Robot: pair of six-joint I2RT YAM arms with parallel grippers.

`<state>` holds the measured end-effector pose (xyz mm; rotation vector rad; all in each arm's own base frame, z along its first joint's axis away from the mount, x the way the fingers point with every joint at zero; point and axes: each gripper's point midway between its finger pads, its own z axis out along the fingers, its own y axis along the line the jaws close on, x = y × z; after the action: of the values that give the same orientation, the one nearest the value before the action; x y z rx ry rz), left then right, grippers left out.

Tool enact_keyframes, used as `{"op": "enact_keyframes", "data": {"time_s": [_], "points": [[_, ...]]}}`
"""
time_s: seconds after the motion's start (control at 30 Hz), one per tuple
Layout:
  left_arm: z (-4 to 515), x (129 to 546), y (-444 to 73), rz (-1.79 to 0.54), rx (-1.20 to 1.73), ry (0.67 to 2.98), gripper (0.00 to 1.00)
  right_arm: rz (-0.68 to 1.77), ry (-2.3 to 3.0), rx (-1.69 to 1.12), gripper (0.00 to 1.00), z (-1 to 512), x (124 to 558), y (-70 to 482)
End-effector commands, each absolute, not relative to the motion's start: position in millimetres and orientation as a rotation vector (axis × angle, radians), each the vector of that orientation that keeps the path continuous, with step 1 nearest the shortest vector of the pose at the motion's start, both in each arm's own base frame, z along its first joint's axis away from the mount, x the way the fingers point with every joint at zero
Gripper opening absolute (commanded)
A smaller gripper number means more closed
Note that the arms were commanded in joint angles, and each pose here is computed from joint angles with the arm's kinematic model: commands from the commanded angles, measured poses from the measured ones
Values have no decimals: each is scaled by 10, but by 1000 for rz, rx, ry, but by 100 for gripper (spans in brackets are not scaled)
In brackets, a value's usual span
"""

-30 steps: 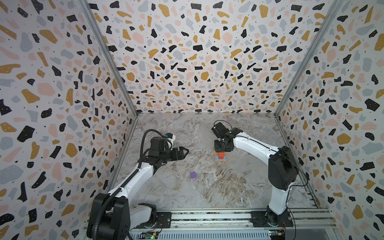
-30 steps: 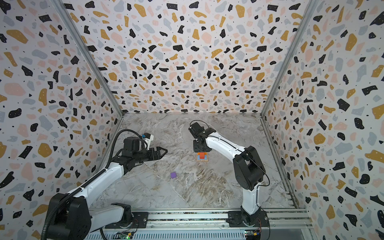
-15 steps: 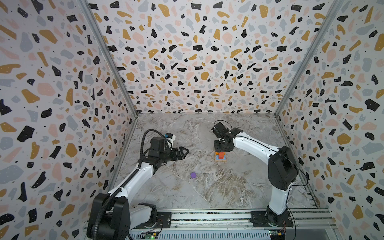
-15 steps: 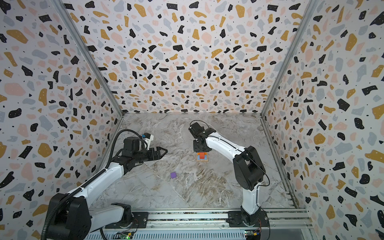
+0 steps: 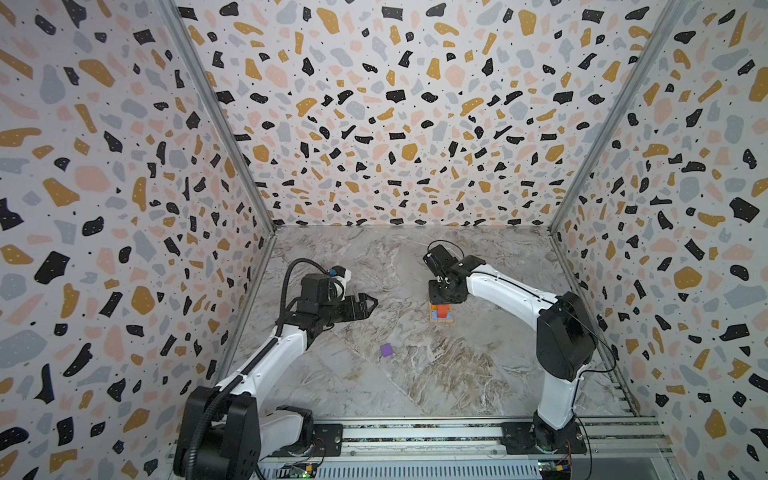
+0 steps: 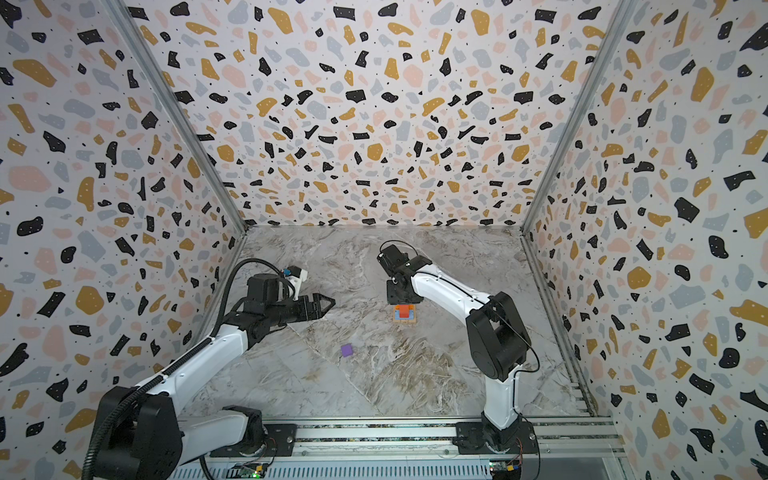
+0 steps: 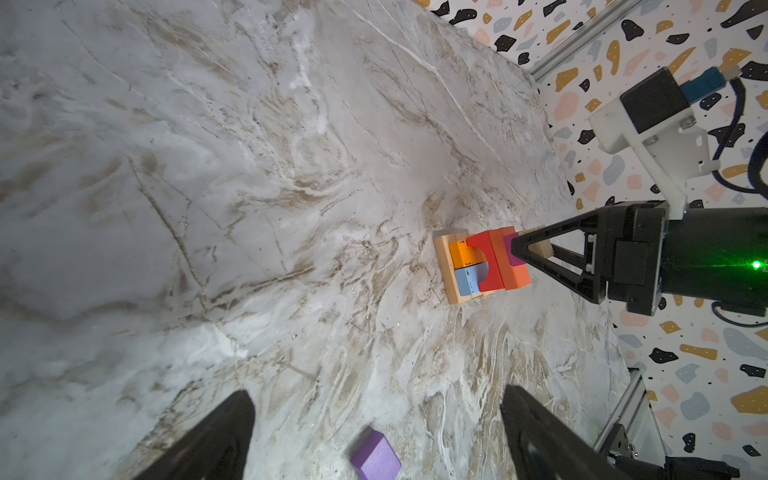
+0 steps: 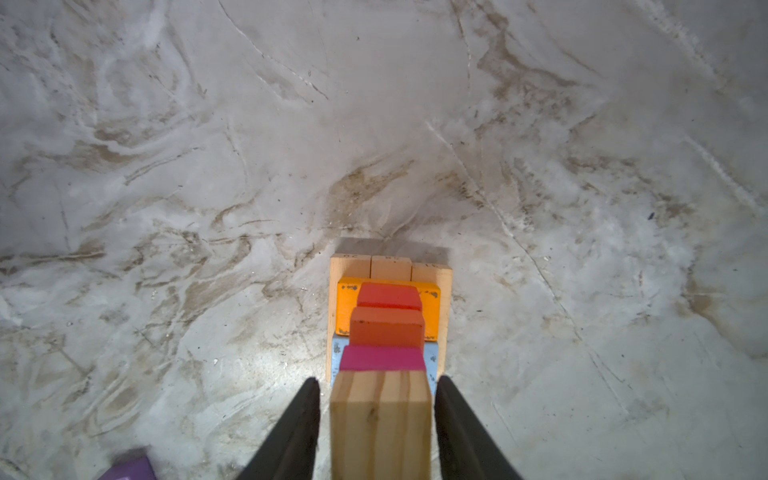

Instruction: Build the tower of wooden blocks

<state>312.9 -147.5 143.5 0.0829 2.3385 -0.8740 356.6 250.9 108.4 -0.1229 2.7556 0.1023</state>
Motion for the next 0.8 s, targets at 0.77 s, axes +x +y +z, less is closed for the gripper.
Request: {"op": "enact_keyframes", "data": {"time_s": [0.77], "points": [[1494,3206,-1469,-853,97,2320,94,249,2545,-375,57,2066,3069,2624]]}}
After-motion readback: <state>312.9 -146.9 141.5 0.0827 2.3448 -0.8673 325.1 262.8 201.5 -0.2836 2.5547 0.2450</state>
